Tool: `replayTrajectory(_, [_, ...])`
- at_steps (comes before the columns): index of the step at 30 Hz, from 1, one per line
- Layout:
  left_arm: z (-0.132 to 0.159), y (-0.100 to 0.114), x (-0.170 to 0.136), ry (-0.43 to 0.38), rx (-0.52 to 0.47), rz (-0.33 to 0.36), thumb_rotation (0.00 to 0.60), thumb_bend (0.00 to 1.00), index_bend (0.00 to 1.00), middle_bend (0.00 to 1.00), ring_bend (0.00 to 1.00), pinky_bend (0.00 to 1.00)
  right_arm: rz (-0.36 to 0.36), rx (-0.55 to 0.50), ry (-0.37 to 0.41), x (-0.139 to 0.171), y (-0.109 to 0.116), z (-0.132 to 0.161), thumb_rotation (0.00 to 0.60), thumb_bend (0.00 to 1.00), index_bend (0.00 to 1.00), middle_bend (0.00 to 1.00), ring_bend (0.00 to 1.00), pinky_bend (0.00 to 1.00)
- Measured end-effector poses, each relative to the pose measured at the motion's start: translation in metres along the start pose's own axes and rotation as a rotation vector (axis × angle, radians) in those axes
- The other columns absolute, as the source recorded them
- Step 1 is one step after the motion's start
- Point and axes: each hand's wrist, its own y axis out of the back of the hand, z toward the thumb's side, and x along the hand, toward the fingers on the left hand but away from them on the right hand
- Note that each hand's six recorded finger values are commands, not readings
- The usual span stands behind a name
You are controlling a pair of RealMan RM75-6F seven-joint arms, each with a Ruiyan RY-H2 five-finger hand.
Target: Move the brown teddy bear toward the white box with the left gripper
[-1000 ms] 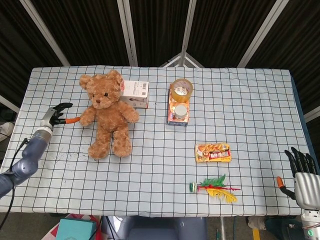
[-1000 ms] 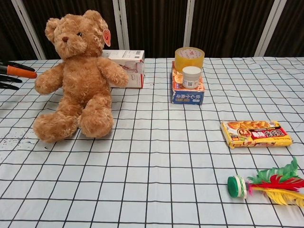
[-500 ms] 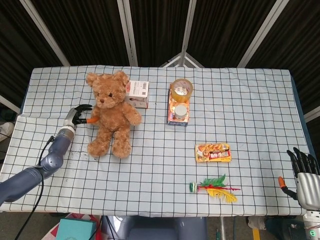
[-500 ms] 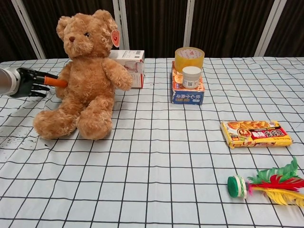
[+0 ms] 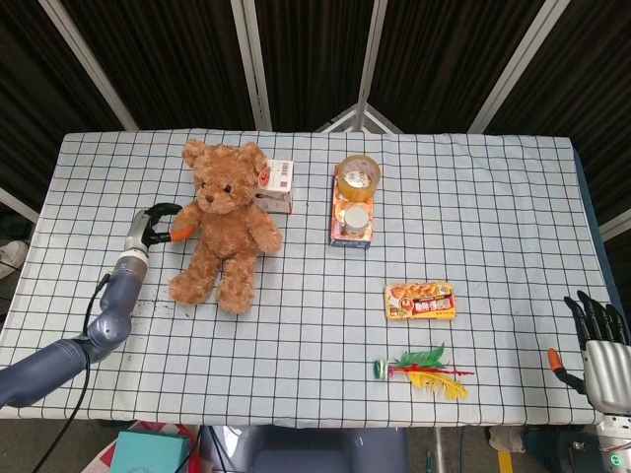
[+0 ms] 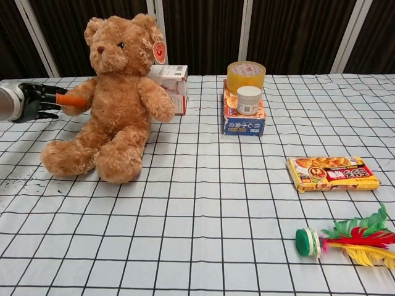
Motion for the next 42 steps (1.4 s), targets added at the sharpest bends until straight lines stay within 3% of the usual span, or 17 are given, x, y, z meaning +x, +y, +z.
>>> replayTrajectory(4, [0.006, -0.002, -0.001, -0.019, -0.003, -0.027, 0.6, 0.15, 0.26, 0.21, 0.0, 0.03, 0.002, 0.002, 0.001, -0.001, 0.0, 0.001, 0.6, 0.37, 0.13, 0.07, 0.09, 0.0])
replayTrajectory(12, [0.011, -0.011, -0.005, -0.053, 0.03, -0.105, 0.6, 0.17, 0.26, 0.22, 0.0, 0.03, 0.005, -0.004, -0.002, -0.002, -0.001, 0.0, 0.6, 0.37, 0.13, 0.07, 0.09, 0.0])
replayTrajectory(17, [0.01, -0.012, -0.004, -0.052, 0.048, -0.107, 0.6, 0.39, 0.36, 0.39, 0.01, 0.03, 0.002, -0.007, -0.005, -0.002, 0.0, 0.0, 0.6, 0.37, 0.13, 0.07, 0.09, 0.0])
replayTrajectory(26, [0.012, -0.004, 0.0, -0.071, 0.043, -0.013, 0.6, 0.59, 0.53, 0.57, 0.11, 0.08, 0.001, -0.015, -0.008, 0.0, 0.0, -0.001, 0.6, 0.37, 0.13, 0.07, 0.09, 0.0])
replayTrajectory(34, [0.003, 0.002, 0.001, -0.025, 0.01, 0.062, 0.6, 0.57, 0.51, 0.54, 0.11, 0.08, -0.002, -0.015, -0.012, 0.002, 0.001, -0.002, 0.6, 0.37, 0.13, 0.07, 0.09, 0.0])
replayTrajectory(42, [0.027, -0.017, -0.001, -0.047, 0.018, 0.014, 0.6, 0.56, 0.49, 0.52, 0.11, 0.08, 0.005, -0.016, -0.014, 0.002, -0.001, -0.002, 0.6, 0.37, 0.13, 0.06, 0.09, 0.0])
